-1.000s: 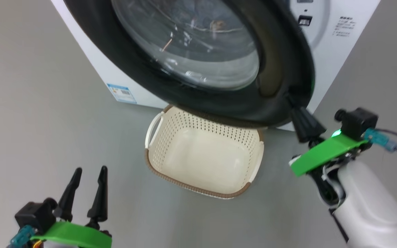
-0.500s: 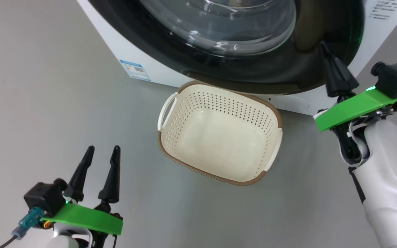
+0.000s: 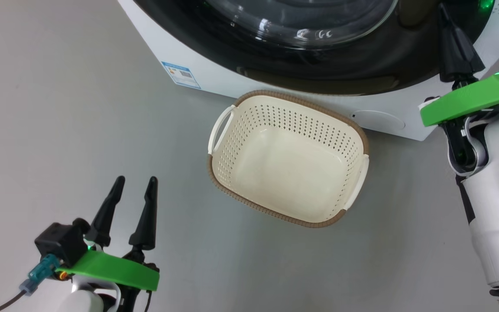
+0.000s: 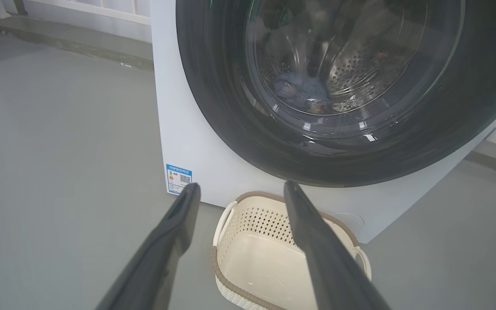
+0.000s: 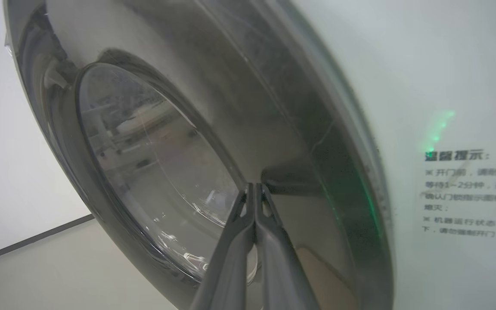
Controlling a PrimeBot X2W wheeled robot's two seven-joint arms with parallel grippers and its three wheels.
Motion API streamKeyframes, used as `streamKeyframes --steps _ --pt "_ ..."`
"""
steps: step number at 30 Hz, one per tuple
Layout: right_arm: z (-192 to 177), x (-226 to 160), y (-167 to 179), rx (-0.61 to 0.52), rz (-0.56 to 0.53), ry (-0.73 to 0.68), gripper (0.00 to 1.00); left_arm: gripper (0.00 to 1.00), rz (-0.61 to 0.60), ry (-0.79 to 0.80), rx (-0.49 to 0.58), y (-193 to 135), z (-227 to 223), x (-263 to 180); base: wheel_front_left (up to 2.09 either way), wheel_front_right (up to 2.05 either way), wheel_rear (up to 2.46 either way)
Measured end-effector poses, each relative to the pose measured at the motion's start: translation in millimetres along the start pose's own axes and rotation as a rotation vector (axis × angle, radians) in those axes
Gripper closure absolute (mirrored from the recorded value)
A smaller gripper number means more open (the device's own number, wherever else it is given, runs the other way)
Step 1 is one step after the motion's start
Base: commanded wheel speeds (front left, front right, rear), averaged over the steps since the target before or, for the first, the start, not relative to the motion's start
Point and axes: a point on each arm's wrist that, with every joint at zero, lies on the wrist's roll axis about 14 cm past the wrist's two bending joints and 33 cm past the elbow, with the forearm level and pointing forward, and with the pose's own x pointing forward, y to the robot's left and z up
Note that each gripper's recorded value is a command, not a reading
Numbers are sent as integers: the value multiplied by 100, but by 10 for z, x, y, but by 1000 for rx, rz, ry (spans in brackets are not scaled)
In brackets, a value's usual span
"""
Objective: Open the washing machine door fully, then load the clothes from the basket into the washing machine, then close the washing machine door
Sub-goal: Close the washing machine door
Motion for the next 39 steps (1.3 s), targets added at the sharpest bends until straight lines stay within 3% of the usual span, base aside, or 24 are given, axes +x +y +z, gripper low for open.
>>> streamKeyframes --steps 19,20,23,24,25,26,39 --pt "32 39 78 -12 20 -5 100 0 -14 -8 3 -30 27 61 0 0 0" --pt "14 1 91 -18 23 5 95 0 -14 -11 3 -30 39 57 0 0 0" --pt "-109 -162 142 -23 30 52 59 0 -13 -16 5 -16 61 36 0 0 0" --pt "-148 -222 156 -23 31 67 43 0 -12 -16 6 -6 66 28 0 0 0" --pt "-172 -275 163 -24 30 78 11 0 -12 -18 7 -1 74 20 0 0 0" --pt "-191 -325 172 -27 31 89 0 0 -13 -19 8 2 81 14 0 0 0" --pt "-141 -878 74 -32 -30 130 0 0 -45 -20 26 -21 119 -74 0 0 0"
